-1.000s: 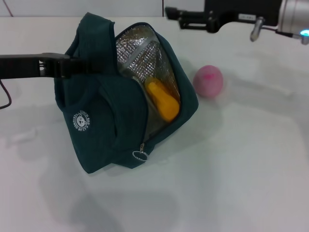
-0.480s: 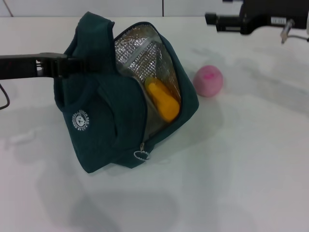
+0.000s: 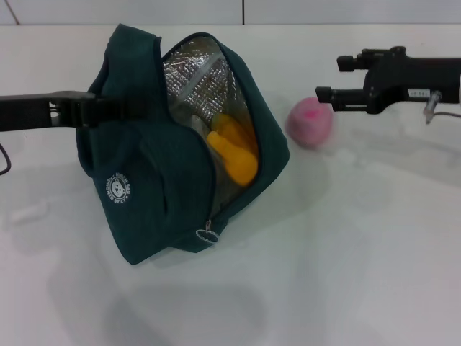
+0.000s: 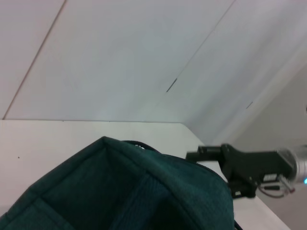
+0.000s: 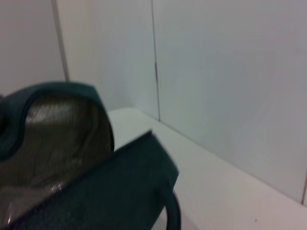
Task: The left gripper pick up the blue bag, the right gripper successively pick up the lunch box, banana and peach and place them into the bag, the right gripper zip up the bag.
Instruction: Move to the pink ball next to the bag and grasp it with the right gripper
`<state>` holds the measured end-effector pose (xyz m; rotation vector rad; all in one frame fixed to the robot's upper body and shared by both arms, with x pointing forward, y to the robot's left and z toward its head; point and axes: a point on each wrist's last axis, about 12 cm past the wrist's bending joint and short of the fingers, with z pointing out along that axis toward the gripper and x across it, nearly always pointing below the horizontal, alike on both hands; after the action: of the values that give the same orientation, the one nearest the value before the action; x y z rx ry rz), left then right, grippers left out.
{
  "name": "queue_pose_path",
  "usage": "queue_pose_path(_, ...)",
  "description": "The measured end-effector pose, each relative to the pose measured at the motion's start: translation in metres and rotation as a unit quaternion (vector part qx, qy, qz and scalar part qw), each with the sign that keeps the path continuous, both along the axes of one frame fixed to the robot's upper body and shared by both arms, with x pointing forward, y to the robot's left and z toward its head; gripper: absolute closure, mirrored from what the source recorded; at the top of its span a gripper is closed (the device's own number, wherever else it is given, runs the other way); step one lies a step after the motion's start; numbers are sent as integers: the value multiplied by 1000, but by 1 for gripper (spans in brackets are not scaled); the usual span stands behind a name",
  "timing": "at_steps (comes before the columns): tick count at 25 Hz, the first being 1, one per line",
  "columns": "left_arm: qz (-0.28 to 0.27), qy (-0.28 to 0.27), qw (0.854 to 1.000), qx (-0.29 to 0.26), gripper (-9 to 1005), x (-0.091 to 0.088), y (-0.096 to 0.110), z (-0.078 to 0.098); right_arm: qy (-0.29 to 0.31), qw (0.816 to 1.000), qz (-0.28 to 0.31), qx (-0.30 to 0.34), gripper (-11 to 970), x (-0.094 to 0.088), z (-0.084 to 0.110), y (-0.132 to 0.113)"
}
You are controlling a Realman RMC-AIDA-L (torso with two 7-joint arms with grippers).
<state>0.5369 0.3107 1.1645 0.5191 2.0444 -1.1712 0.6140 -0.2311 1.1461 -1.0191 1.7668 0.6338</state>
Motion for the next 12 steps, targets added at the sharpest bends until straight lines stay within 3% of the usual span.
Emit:
queue_pose_path(6, 2, -2, 1000, 1, 960, -1, 1, -2, 23, 1000, -8, -1, 187, -3, -18, -1)
queue_pose_path(12, 1, -2, 1000, 0, 960, 0, 0, -2, 49, 998, -23, 9, 165, 5, -20, 1)
